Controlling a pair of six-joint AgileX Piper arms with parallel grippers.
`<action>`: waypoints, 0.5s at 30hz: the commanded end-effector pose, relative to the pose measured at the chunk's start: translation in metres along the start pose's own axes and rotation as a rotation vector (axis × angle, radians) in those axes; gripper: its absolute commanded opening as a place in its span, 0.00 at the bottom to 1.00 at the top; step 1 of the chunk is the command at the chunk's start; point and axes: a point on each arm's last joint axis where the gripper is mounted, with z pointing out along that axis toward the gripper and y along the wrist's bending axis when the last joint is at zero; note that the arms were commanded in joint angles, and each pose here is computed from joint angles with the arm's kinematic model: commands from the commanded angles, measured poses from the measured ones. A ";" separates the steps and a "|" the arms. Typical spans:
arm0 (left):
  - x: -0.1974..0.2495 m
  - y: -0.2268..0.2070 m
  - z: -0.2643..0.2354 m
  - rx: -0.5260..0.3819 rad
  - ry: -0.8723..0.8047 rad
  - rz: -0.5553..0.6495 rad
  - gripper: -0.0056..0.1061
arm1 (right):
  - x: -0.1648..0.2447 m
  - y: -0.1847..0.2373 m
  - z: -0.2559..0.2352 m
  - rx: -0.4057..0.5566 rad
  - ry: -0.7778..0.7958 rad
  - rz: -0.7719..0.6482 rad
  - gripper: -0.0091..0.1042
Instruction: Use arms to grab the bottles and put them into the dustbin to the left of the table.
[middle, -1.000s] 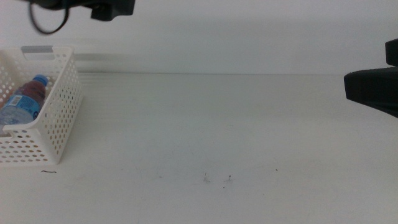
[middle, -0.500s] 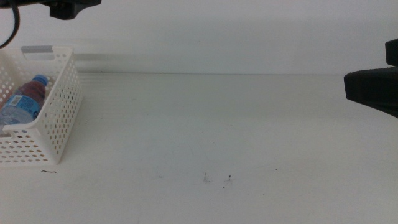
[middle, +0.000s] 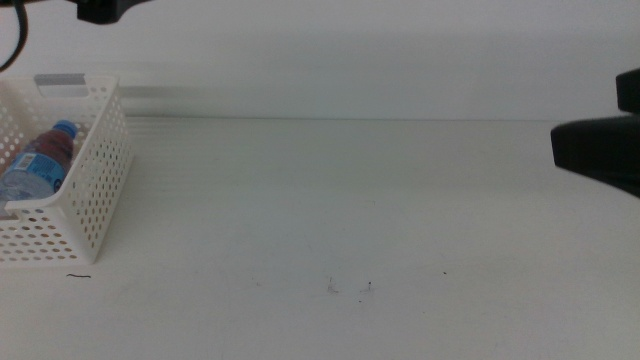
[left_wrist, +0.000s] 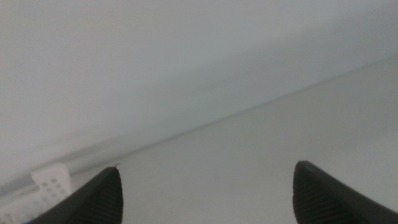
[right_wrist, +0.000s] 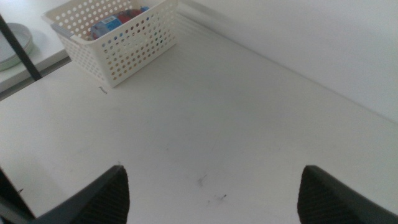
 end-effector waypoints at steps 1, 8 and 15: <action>-0.004 -0.001 -0.005 0.001 -0.057 -0.010 0.89 | 0.003 0.003 -0.005 -0.018 0.003 -0.002 0.84; -0.001 0.008 -0.012 -0.046 -0.154 -0.036 0.89 | 0.005 -0.014 0.006 0.139 -0.235 0.005 0.84; 0.078 0.026 -0.011 -0.186 -0.224 -0.126 0.89 | 0.057 -0.053 0.029 0.375 -0.172 0.091 0.84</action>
